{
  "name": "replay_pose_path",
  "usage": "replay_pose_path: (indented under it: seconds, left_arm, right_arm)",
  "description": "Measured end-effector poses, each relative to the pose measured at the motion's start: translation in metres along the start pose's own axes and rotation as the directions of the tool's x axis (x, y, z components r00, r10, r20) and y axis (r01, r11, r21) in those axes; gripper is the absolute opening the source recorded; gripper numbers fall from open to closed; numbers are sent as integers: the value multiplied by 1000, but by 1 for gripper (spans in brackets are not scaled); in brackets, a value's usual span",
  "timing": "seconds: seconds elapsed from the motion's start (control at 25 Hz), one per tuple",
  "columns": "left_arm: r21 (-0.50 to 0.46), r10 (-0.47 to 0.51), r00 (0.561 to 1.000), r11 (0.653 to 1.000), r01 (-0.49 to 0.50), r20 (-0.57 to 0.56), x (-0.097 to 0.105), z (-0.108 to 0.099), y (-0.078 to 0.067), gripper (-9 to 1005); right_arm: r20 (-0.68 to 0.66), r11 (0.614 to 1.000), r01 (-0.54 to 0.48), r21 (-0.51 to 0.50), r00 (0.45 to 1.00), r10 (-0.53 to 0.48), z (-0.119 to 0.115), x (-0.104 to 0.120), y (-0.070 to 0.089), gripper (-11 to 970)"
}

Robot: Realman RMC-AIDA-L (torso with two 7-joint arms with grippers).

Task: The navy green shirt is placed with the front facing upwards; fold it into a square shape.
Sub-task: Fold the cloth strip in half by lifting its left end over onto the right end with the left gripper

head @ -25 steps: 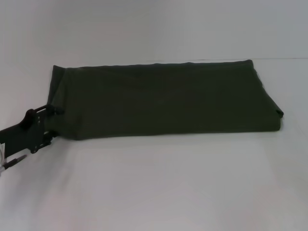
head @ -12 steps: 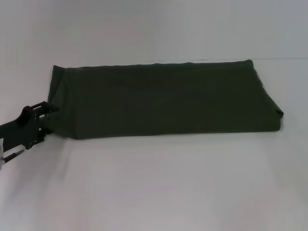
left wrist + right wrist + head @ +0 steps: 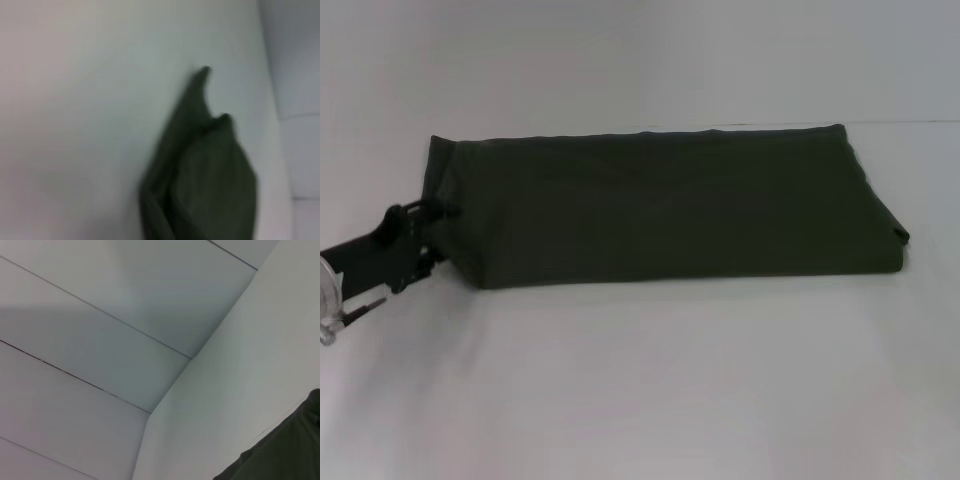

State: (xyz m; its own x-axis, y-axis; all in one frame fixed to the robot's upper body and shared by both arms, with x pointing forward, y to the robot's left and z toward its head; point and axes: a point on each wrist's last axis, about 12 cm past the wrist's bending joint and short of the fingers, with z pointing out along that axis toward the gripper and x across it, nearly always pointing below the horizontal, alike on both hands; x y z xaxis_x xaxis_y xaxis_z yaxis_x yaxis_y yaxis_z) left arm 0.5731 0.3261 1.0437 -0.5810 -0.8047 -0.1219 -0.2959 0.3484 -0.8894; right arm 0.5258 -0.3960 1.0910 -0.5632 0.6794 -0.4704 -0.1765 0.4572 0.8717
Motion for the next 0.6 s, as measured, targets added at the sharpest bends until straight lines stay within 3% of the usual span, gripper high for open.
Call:
replay_pose_path:
  seconds: [0.12, 0.44, 0.6]
  left_arm:
    - [45, 3, 1000, 999, -2, -4, 0, -5, -1, 705]
    - [-25, -48, 999, 999, 48, -2, 6, -12, 18, 705]
    - [-42, -31, 999, 999, 32, 3, 4, -5, 14, 705]
  right_arm:
    - [-1, 1000, 0, -4, 1000, 0, 0, 0, 0, 908]
    - [9, 1000, -5, 2, 1000, 5, -4, 1, -2, 906]
    - [10, 1000, -3, 2, 1000, 3, -4, 1, -1, 906]
